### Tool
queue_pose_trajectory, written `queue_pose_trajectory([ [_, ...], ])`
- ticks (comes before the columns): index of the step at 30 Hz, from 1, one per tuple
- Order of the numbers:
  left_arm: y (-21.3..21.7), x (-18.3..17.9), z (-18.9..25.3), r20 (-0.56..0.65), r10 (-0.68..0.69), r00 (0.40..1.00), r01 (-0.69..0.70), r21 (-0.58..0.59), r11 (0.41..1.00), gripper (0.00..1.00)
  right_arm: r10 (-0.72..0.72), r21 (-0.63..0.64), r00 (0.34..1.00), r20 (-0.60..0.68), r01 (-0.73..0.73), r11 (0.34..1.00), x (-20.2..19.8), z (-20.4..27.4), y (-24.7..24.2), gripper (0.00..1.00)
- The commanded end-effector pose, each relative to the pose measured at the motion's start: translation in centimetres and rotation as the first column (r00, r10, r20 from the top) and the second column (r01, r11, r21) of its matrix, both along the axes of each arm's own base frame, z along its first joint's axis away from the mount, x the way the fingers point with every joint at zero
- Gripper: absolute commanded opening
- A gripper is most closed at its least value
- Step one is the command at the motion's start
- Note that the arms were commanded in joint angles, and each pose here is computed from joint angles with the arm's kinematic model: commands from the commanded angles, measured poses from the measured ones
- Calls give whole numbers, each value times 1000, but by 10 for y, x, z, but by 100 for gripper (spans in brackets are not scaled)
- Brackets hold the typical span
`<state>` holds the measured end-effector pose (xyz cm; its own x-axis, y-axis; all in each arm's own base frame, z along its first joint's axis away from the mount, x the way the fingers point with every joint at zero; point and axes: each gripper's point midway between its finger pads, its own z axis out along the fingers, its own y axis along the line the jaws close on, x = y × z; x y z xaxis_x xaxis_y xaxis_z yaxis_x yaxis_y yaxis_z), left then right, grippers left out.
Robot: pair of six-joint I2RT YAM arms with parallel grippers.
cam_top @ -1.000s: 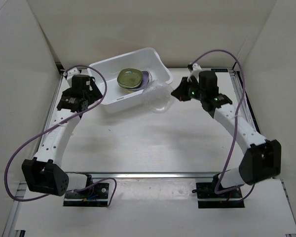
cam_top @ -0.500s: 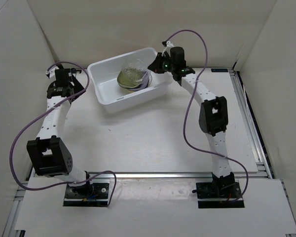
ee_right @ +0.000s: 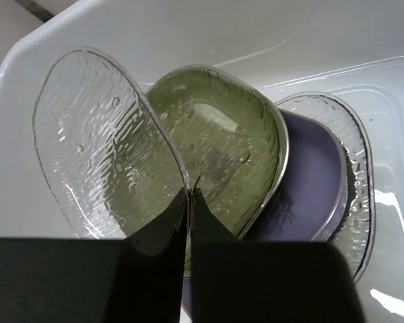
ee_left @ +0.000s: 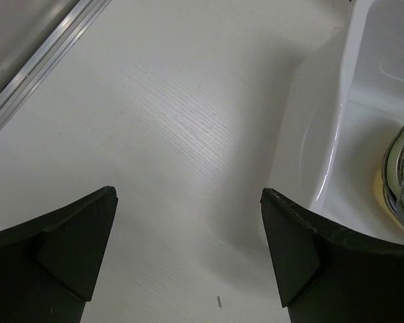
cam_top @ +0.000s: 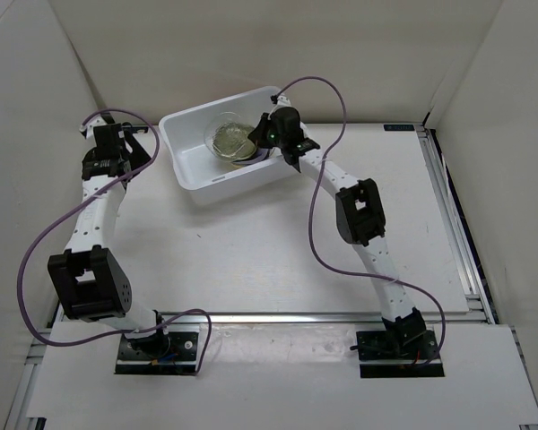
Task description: Place the plates into the plastic bin on the countertop
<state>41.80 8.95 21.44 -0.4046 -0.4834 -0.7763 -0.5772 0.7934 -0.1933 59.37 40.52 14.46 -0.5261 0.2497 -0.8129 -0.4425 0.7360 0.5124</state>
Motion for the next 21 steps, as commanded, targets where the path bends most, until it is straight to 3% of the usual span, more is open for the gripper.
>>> queue_pose_trajectory([
  [1, 3, -3, 7, 23, -8, 1000, 8, 13, 1000, 99, -106, 81, 991, 86, 99, 992, 27, 34, -9, 0],
  [10, 6, -3, 5, 16, -6, 1000, 5, 16, 1000, 99, -132, 28, 989, 73, 130, 991, 30, 21, -20, 7],
  [12, 7, -2, 4, 16, -3, 1000, 3, 12, 1000, 99, -118, 22, 989, 86, 117, 993, 29, 24, -19, 19],
  [14, 5, -1, 4, 16, -11, 1000, 11, 11, 1000, 99, -93, 16, 991, 91, 92, 996, 27, 24, -16, 24],
  [15, 5, -1, 4, 15, -13, 1000, 13, 11, 1000, 99, -77, 9, 993, 92, 76, 997, 25, 22, -15, 32],
  [20, 3, 0, 4, 18, -25, 1000, 25, 3, 1000, 99, -43, 6, 993, 109, 43, 999, 22, 32, -12, 48],
  [21, 3, 0, 5, 19, -29, 999, 29, 0, 1000, 99, -34, 0, 991, 130, 35, 999, 21, 40, -12, 55],
])
